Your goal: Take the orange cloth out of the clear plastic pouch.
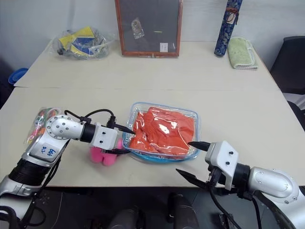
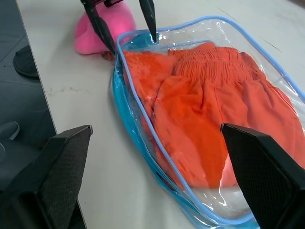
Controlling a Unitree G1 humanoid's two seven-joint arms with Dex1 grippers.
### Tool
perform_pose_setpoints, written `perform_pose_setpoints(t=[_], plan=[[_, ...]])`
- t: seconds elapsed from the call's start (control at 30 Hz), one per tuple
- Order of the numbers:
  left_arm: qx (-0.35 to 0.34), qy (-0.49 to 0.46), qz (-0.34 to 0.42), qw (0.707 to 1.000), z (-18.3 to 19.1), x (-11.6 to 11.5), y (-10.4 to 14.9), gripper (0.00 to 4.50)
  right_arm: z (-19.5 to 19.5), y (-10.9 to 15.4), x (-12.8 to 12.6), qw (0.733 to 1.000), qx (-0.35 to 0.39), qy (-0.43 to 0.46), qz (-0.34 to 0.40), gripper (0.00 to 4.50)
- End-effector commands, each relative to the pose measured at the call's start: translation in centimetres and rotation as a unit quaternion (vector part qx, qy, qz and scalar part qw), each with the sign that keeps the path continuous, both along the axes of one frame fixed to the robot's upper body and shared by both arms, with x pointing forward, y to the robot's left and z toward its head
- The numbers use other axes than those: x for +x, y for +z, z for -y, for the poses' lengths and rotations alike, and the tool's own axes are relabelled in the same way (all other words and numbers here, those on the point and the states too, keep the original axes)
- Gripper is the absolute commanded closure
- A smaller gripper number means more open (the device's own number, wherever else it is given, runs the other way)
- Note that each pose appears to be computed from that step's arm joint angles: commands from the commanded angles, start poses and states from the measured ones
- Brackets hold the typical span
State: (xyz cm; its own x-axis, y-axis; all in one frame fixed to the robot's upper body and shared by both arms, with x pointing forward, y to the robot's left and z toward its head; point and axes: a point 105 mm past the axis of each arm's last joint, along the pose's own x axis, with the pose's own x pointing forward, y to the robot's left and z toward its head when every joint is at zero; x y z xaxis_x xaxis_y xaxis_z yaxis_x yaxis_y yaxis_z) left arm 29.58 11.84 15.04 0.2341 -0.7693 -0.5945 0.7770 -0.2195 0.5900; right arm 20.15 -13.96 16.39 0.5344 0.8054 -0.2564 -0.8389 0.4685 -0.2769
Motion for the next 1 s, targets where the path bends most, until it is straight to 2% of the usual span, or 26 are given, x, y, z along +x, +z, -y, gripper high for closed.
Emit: perform_pose_setpoints(t=[0.03,0.2,0.43,0.53,0.63,0.73,0.83,0.97,1.0], plan=[[-0.007,-0.011,0.013,1.000,0.0,-0.4,0.7,2.76,-0.4,0.4,-0.3,1.000,0.007,0.012,0.014,0.00],[-0.020,-0.015,-0.022,0.999,-0.1,-1.0,0.8,4.41,-0.2,0.2,-0.3,1.000,0.002,0.011,0.013,0.00],[-0.116,0.036,-0.142,0.982,0.7,-1.1,1.7,4.46,-0.1,0.1,-0.3,1.000,-0.005,0.014,0.018,0.00],[-0.145,0.072,-0.171,0.972,1.3,-0.2,1.6,4.46,-0.3,0.5,-0.4,1.000,0.005,0.017,0.020,0.00],[-0.202,0.123,-0.215,0.948,2.4,1.3,2.0,4.46,-0.6,1.1,-0.4,0.999,0.020,0.018,0.027,0.00],[-0.228,0.136,-0.236,0.935,3.7,1.6,2.2,4.50,-0.9,1.1,0.3,0.999,0.026,0.008,0.036,0.57],[-0.235,0.131,-0.239,0.933,4.5,1.3,2.2,4.50,-1.0,-0.1,1.7,0.999,0.002,-0.015,0.037,1.56],[-0.236,0.124,-0.237,0.934,5.1,1.0,2.1,4.50,-0.7,-1.8,5.2,0.995,-0.040,-0.072,0.055,2.99],[-0.235,0.124,-0.237,0.934,5.1,1.0,2.0,4.50,-1.0,-1.9,5.7,0.995,-0.041,-0.073,0.061,2.99]])
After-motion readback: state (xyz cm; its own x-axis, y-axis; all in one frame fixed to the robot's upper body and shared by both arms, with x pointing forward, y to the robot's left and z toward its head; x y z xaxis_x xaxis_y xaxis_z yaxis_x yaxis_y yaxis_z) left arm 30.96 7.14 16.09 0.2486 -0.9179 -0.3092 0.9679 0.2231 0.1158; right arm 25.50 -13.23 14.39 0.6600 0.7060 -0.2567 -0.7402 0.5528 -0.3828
